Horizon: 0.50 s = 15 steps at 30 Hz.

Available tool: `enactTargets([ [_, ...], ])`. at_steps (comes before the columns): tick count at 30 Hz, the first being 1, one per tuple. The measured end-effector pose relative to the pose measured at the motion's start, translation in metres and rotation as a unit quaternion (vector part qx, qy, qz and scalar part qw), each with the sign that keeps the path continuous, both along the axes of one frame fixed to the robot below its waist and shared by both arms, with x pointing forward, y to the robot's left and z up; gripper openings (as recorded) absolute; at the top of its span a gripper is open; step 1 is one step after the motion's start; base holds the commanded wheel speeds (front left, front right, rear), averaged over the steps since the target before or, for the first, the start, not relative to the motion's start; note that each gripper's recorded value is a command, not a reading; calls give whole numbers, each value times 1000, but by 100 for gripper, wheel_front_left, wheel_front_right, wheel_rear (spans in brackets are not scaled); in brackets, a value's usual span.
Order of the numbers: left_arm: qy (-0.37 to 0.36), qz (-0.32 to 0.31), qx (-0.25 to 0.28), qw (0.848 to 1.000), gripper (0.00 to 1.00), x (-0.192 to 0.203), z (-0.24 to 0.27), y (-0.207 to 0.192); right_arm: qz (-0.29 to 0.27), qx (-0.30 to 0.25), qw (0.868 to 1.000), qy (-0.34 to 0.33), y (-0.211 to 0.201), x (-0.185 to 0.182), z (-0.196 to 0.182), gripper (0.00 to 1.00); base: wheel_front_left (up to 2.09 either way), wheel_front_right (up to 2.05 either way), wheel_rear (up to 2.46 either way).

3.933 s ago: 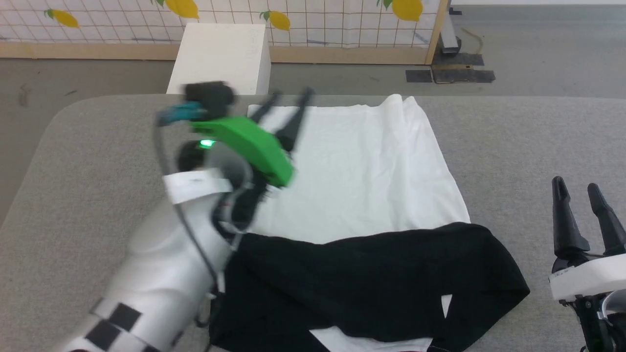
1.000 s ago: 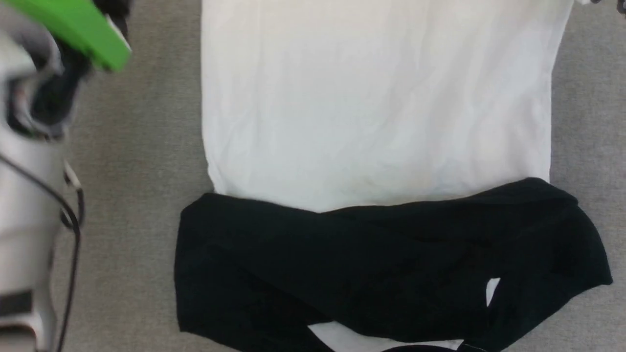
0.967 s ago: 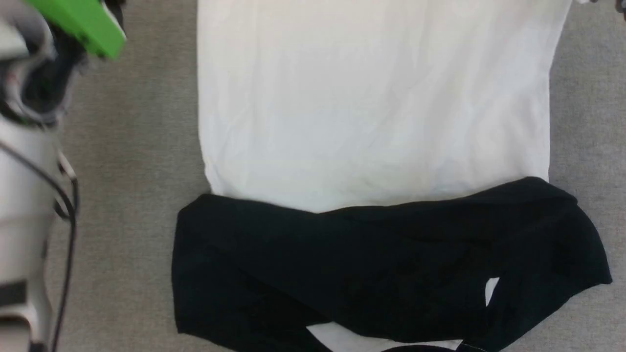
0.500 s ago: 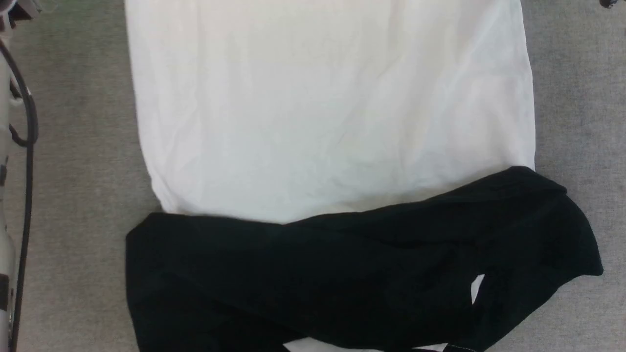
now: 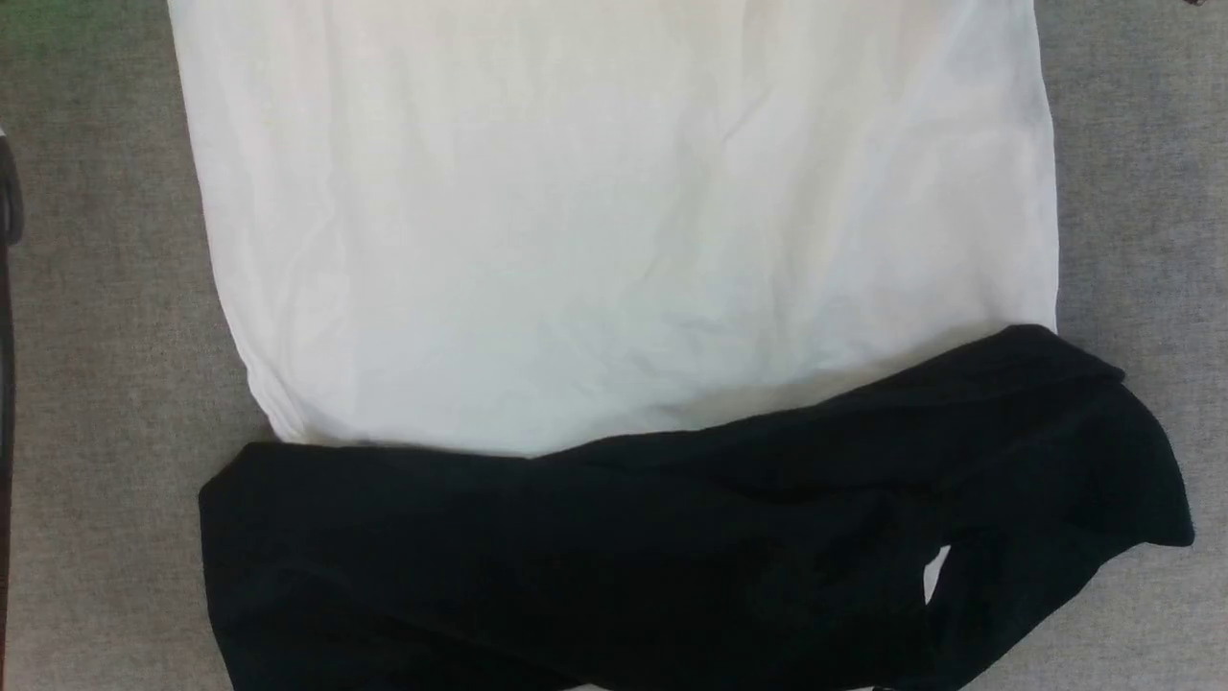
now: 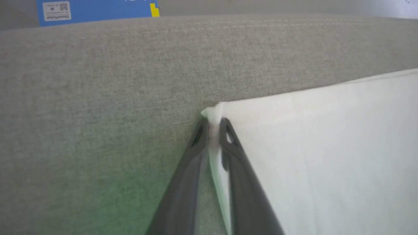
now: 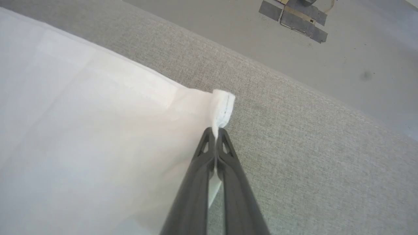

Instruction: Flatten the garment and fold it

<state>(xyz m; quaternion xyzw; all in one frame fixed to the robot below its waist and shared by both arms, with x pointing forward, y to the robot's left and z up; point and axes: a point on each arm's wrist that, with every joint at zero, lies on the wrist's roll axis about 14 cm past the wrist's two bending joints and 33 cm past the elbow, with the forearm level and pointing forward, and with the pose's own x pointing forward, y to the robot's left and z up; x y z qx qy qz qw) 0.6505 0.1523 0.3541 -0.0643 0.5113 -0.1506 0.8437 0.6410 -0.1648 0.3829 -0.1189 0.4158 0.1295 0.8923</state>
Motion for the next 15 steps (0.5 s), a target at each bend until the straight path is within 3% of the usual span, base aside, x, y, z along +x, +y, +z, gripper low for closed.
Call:
enactTargets([
  [8, -76, 21, -59, 995, 0, 11, 23, -5, -4, 2, 1000, -27, -2, 7, 12, 0, 0, 0, 0],
  [15, -183, 40, -84, 979, 0, 28, 70, 5, -8, -3, 996, -93, -6, 23, 44, 0, 0, 0, 0],
])
